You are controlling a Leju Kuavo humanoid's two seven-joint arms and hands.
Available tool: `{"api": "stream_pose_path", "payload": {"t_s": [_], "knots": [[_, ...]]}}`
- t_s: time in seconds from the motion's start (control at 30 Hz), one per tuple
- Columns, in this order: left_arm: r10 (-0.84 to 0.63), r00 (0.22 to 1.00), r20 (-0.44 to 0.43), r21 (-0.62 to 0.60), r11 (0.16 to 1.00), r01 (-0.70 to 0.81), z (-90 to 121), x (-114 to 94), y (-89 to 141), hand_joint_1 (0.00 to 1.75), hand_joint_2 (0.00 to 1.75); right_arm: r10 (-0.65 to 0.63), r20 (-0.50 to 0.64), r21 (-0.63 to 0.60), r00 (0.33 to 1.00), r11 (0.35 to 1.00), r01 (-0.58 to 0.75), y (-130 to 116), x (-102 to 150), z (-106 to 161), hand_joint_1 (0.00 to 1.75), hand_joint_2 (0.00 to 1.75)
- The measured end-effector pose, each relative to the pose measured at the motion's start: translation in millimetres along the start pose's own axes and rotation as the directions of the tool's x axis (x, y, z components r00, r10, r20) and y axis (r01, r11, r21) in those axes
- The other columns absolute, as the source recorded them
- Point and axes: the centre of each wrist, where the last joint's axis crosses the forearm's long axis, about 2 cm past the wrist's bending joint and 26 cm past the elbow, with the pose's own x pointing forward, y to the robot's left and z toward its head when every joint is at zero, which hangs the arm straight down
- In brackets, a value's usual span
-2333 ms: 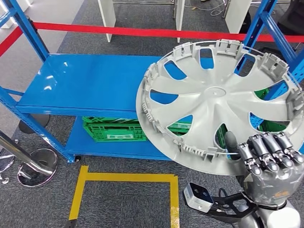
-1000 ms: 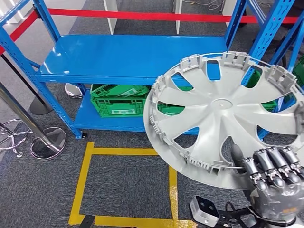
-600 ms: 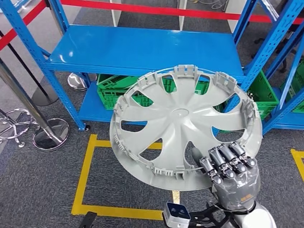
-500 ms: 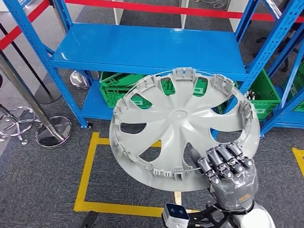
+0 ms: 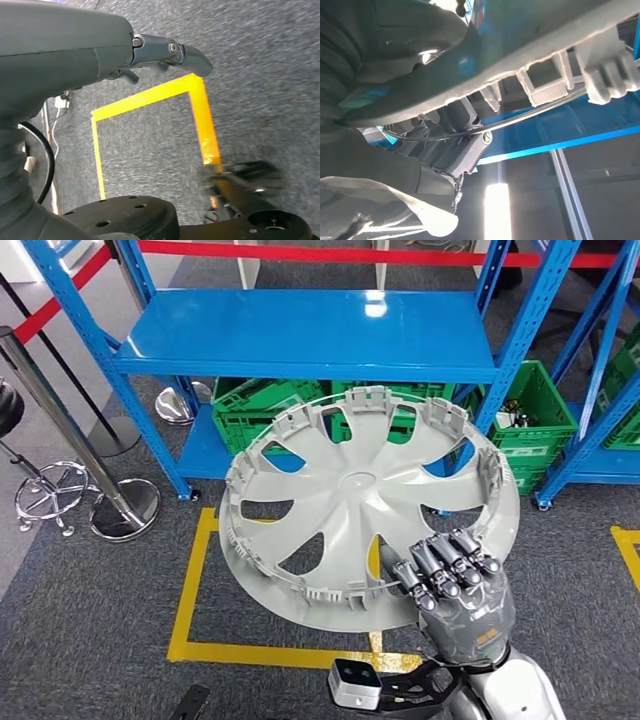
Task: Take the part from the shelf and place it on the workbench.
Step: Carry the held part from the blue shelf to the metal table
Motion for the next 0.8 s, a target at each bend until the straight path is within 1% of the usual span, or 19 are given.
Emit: {"api": "stream_pose_path", "payload": {"t_s": [0.3, 0.63, 0.8], "knots": [[-0.019, 1.0, 0.01, 0.004, 1.0, 0.019, -0.4, 4.9, 1.7, 0.0, 1.75, -0.008, 0.004, -0.006, 1.0, 1.0, 0.008, 2.2, 1.7, -3.3, 1.75, 1.75], [-0.03, 1.0, 0.01, 0.003, 1.0, 0.03, -0.6, 4.3, 2.0, 0.0, 1.75, -0.014, 0.006, 0.003, 1.0, 1.0, 0.014, 3.9, 3.1, -1.5, 1.75, 1.75], [-0.063, 0.998, 0.013, 0.008, 0.998, 0.063, -0.2, 5.4, 1.1, 0.0, 1.75, -0.014, 0.015, 0.004, 1.0, 1.0, 0.014, 4.0, 3.2, -1.3, 1.75, 1.75]]}}
